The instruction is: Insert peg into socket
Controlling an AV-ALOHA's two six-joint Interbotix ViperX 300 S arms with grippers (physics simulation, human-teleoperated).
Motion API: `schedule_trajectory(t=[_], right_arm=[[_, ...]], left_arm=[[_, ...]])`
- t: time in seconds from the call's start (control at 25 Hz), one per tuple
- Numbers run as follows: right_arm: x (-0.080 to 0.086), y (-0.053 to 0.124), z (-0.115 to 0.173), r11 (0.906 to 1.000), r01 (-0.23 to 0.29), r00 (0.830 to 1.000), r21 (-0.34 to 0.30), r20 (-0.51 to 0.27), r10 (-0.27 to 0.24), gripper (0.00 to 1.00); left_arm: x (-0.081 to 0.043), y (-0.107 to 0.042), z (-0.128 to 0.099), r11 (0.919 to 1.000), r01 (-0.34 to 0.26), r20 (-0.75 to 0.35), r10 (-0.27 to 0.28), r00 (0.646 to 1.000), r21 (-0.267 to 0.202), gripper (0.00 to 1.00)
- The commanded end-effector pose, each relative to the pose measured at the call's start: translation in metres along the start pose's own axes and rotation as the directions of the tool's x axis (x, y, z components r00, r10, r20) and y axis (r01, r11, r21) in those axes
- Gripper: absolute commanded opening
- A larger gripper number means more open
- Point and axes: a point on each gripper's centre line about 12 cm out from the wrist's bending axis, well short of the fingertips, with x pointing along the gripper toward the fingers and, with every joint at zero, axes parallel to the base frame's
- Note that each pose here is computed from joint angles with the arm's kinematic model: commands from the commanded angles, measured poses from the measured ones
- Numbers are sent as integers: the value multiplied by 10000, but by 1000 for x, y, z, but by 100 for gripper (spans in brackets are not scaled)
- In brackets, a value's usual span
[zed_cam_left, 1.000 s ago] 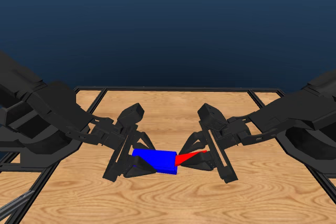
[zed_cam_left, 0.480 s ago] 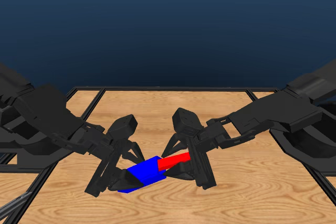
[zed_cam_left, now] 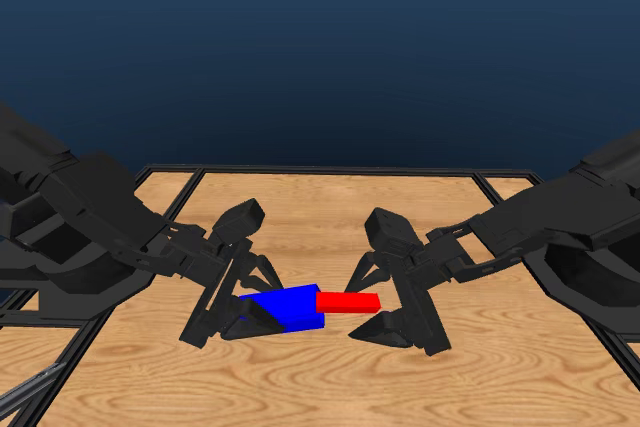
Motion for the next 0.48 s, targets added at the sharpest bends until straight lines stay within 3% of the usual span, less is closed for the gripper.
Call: schedule_trajectory(t=[0.04,0.08,0.12,0.2,0.28,0.32,0.36,0.4,0.48], right_arm=[[-21,2,-10,9992,-76,9999,399,-65,78,100],[-26,1,-12,9987,-84,10000,494,-11,85,100],[-31,-3,-27,9974,29,9994,715,-341,-5,100],[-39,-15,-42,9916,254,9990,1271,-390,-206,100],[-40,-28,-62,9837,587,9965,1701,-687,-475,100],[-44,-31,-66,9800,581,9978,1904,-415,-511,100],[-40,-33,-74,9779,673,9967,1981,-579,-569,41],[-38,-35,-74,9768,679,9973,2033,-419,-606,0],[-33,-35,-73,9753,642,9979,2113,-240,-605,0]], left_arm=[[-3,0,4,10000,55,414,-57,9991,42,0],[-7,2,12,9995,86,696,-65,9976,-308,0],[-6,-5,14,9997,254,859,-254,9960,4,0],[-5,-1,9,9999,133,681,-129,9976,-54,0],[-6,-7,17,9996,289,866,-292,9958,44,0],[-7,-8,21,9994,330,983,-332,9946,40,0],[-5,-6,10,9994,233,520,-246,9983,241,0],[-8,-10,25,9993,379,1035,-385,9939,70,0],[-5,-3,15,9998,173,642,-180,9978,123,0]])
